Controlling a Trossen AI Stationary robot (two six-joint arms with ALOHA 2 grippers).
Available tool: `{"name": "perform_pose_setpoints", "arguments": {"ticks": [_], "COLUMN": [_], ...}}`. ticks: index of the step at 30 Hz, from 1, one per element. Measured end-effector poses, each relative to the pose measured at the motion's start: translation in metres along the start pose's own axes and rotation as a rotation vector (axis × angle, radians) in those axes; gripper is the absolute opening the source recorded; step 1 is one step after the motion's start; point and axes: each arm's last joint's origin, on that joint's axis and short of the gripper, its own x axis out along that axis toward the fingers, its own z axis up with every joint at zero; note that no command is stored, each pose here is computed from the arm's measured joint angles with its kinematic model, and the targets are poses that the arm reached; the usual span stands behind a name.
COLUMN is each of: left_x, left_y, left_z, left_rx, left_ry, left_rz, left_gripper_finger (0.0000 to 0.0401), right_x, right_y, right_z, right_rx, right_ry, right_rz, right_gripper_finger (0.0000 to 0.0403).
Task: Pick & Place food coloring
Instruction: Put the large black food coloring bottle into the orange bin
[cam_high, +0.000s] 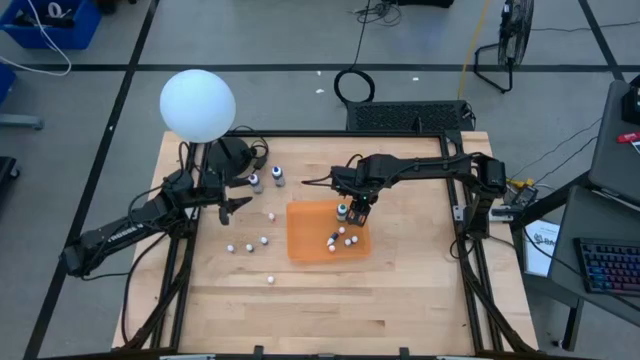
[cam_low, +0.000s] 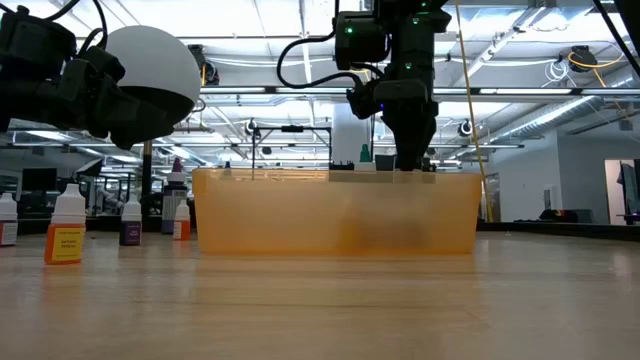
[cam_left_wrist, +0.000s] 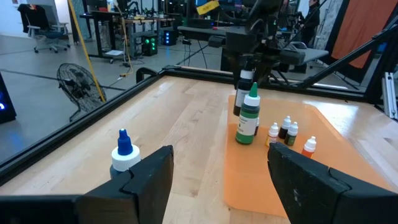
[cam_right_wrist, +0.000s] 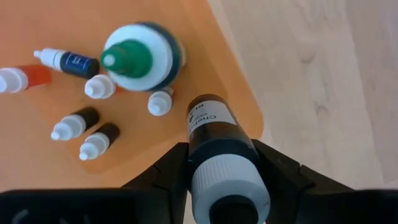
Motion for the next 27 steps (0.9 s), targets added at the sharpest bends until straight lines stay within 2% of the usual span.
{"name": "perform_pose_setpoints", "arguments": {"ticks": [23,25,27], "left_x": [0.0,0.0,0.0], "left_y": [0.0,0.0,0.0], "left_z": [0.0,0.0,0.0], "left_rx": [0.0,0.0,0.0], "left_ry": [0.0,0.0,0.0], "left_rz": [0.0,0.0,0.0], "left_gripper_finger": [0.0257,0.0257,0.0257], "right_x": [0.031,0.031,0.032], "right_y": [0.001,0.001,0.001], "right_z": [-0.004,-0.003,-0.002], "right_rx": [0.018,0.037,0.055], "right_ry": [-0.052,-0.066,-0.073], "right_rz": [0.05,0.054,0.055], "right_gripper_finger": [0.0135,0.0159,0.0205]}}
